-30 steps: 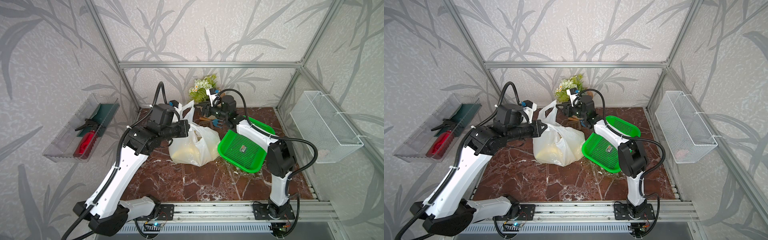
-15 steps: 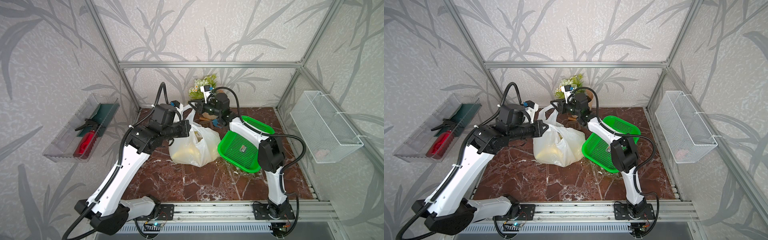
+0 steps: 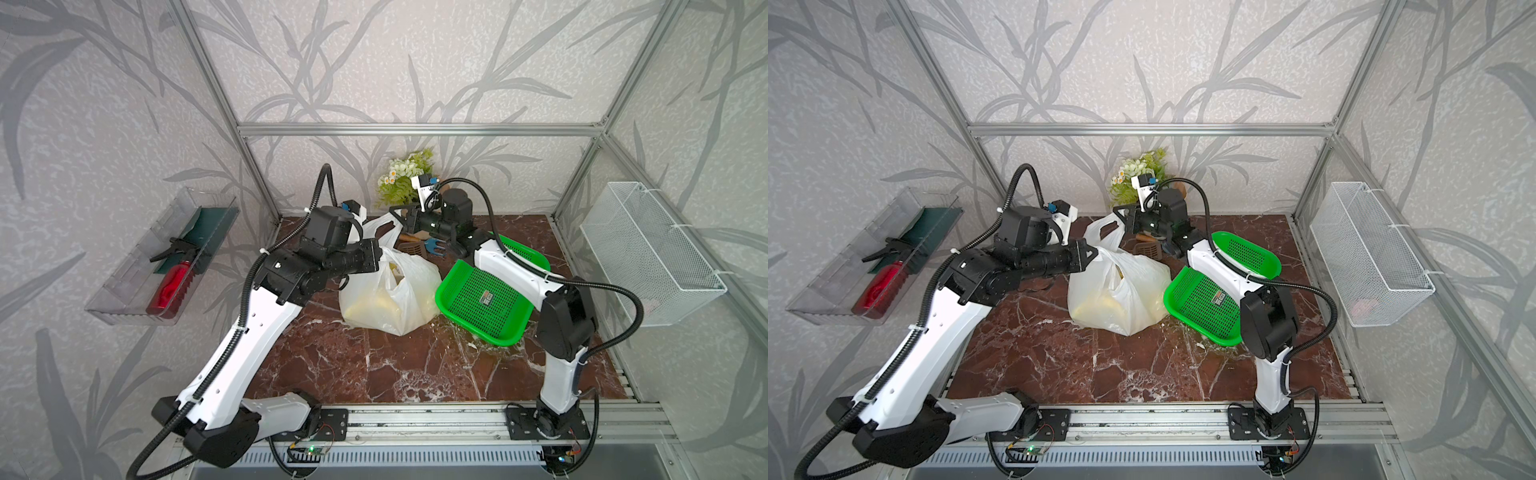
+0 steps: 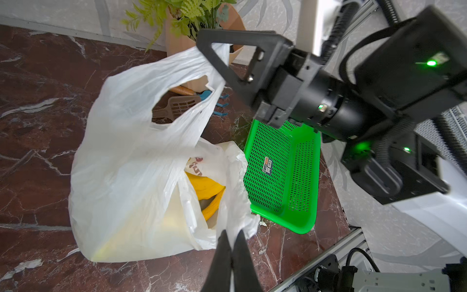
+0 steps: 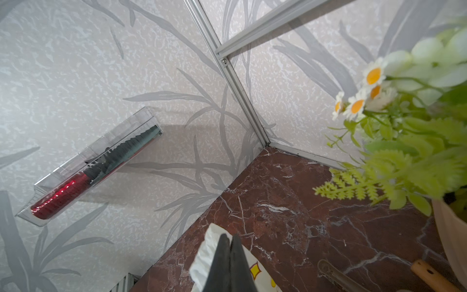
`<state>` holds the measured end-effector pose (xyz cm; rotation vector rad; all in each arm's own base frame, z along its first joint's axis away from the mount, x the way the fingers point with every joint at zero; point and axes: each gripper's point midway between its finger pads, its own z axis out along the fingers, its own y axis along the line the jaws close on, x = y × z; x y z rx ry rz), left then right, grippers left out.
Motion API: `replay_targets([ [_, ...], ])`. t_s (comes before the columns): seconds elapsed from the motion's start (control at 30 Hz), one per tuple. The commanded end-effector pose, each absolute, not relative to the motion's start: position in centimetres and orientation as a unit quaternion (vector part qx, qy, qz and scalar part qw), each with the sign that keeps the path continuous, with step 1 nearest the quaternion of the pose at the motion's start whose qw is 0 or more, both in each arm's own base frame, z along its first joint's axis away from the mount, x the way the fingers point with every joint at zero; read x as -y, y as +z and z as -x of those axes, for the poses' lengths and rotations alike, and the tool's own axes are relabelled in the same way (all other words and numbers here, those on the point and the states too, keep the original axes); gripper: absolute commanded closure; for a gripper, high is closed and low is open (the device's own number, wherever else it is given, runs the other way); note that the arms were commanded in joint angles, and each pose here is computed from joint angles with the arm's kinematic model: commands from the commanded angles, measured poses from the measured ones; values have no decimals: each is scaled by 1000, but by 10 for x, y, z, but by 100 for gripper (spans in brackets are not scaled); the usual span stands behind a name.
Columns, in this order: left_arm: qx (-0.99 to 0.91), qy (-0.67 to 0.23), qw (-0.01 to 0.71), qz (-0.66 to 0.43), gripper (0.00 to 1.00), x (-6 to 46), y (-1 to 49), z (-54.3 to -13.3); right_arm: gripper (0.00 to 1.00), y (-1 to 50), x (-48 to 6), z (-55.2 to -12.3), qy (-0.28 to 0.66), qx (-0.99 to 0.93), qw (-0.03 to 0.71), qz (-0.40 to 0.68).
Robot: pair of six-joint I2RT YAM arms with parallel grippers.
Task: Place the banana into a plastic bag & tie a knot
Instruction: Cross the plastic bag at the center of the board.
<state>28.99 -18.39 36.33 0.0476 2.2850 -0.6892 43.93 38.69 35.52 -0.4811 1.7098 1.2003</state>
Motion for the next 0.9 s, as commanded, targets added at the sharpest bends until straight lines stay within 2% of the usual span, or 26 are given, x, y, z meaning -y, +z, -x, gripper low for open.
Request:
replay_targets([
  [0.0, -885, -271, 379, -12, 100, 183, 367, -296, 100, 380, -373, -414, 482, -707, 478, 199],
  [0.67, -873, -293, 389, -2, 100, 185, 367, -299, 100, 364, -334, -326, 406, -823, 374, 133],
  [0.87, -886, -284, 366, 25, 100, 179, 360, -299, 100, 357, -327, -300, 425, -831, 346, 92],
])
